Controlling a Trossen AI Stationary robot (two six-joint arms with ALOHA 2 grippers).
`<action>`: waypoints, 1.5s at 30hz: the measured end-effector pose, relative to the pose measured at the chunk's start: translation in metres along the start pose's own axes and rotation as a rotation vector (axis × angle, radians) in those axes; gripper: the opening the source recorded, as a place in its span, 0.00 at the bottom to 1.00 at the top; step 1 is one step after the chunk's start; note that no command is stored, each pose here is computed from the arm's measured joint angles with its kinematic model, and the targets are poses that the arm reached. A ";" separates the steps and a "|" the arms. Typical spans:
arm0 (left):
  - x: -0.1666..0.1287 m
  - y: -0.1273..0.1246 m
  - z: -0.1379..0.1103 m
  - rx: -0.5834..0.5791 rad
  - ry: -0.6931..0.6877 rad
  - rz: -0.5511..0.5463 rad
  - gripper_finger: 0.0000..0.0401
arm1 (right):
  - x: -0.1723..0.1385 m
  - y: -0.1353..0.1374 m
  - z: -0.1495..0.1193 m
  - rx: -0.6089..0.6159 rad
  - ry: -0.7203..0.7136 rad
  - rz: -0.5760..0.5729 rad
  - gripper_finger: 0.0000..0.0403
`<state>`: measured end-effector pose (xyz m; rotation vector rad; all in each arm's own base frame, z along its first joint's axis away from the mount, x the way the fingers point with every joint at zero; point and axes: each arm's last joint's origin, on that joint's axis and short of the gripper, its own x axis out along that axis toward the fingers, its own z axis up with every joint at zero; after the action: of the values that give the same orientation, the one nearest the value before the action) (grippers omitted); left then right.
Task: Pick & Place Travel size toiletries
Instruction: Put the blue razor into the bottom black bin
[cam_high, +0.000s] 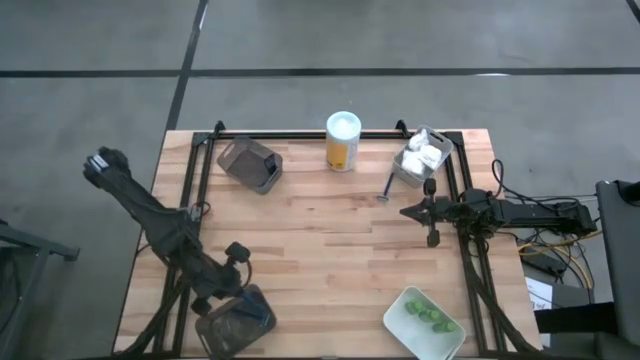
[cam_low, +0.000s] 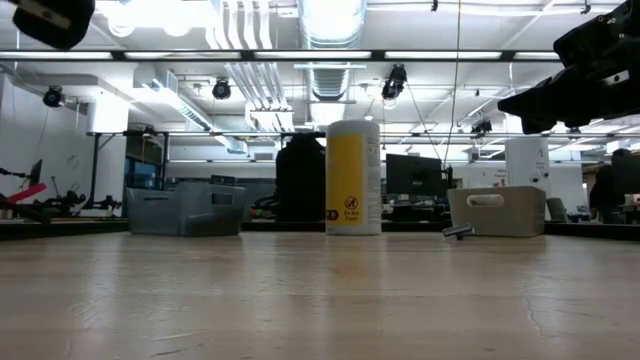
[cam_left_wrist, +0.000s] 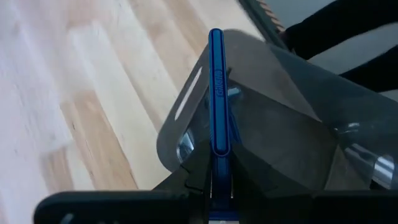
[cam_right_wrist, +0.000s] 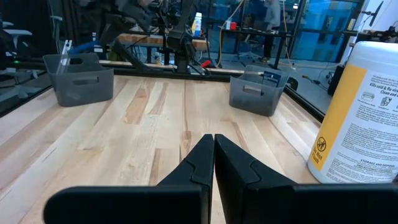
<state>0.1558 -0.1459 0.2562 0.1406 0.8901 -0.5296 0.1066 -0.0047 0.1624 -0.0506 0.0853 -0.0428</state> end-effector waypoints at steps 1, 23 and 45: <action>0.003 0.000 0.000 -0.027 0.011 0.003 0.11 | 0.000 0.000 0.000 0.000 0.000 0.000 0.02; 0.042 -0.028 -0.003 -0.133 0.096 -0.035 0.11 | 0.000 0.000 0.000 0.000 0.000 0.000 0.02; 0.078 -0.030 -0.011 -0.003 0.195 0.003 0.11 | 0.000 0.000 0.000 0.000 0.000 0.000 0.02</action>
<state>0.1729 -0.1980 0.1927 0.1934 1.0800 -0.5179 0.1066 -0.0047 0.1623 -0.0505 0.0857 -0.0428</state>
